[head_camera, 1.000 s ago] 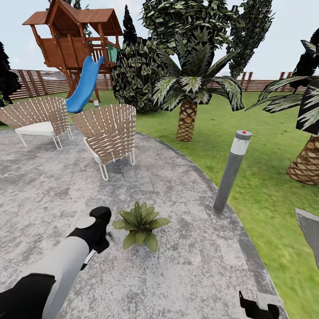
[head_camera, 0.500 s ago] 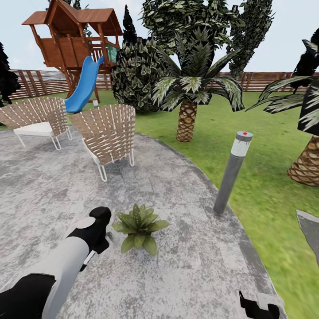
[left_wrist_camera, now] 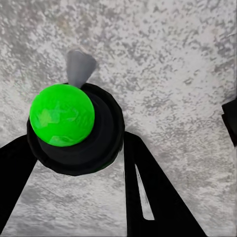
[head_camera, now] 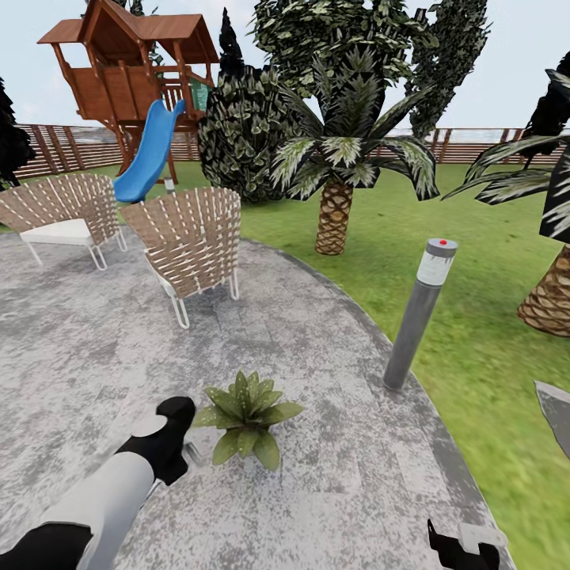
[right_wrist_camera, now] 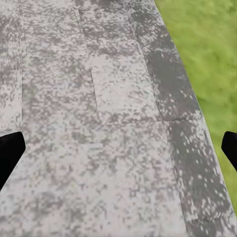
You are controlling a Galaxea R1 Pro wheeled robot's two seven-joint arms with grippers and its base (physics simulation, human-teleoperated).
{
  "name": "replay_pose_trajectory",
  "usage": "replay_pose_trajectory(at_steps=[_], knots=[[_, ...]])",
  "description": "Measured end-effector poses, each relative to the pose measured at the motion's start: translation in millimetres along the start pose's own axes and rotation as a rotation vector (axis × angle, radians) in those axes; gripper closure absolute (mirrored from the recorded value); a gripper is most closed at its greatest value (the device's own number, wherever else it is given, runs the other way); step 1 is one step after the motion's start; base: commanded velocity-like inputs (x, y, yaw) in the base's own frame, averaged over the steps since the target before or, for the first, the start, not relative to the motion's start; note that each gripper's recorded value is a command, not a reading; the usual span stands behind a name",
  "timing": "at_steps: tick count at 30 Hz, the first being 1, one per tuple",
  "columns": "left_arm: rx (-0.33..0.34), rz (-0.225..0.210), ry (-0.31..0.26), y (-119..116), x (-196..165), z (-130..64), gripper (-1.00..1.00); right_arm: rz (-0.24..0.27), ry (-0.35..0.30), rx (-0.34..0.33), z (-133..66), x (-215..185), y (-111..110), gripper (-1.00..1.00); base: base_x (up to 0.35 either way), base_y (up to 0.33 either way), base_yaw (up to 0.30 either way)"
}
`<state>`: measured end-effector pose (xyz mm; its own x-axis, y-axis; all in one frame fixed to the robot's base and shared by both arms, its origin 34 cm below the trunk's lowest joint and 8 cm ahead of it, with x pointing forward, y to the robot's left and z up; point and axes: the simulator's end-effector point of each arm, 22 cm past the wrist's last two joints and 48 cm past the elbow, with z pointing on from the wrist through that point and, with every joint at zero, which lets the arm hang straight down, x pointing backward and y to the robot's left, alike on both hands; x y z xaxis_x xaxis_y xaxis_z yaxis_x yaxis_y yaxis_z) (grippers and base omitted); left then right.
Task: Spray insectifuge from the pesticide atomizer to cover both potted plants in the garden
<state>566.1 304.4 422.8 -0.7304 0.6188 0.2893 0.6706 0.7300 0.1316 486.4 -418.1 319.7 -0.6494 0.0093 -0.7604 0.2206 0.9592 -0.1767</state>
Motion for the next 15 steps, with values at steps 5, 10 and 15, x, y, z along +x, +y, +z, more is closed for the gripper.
replay_pose_trajectory(at_steps=[5,10,15], knots=[[0.029,-0.061,-0.039,6,-4,-5.1,1.0,0.0,0.0,0.0,0.1,0,0,-1.0,0.0,0.0,0.0],[0.014,-0.071,-0.036,13,0,-4.1,1.0,0.0,0.0,0.0,0.0,0,0,-1.0,0.0,0.0,0.0],[0.011,-0.083,-0.007,19,16,7.1,1.0,0.0,0.0,0.0,0.1,0,0,-1.0,0.0,0.0,0.0]])
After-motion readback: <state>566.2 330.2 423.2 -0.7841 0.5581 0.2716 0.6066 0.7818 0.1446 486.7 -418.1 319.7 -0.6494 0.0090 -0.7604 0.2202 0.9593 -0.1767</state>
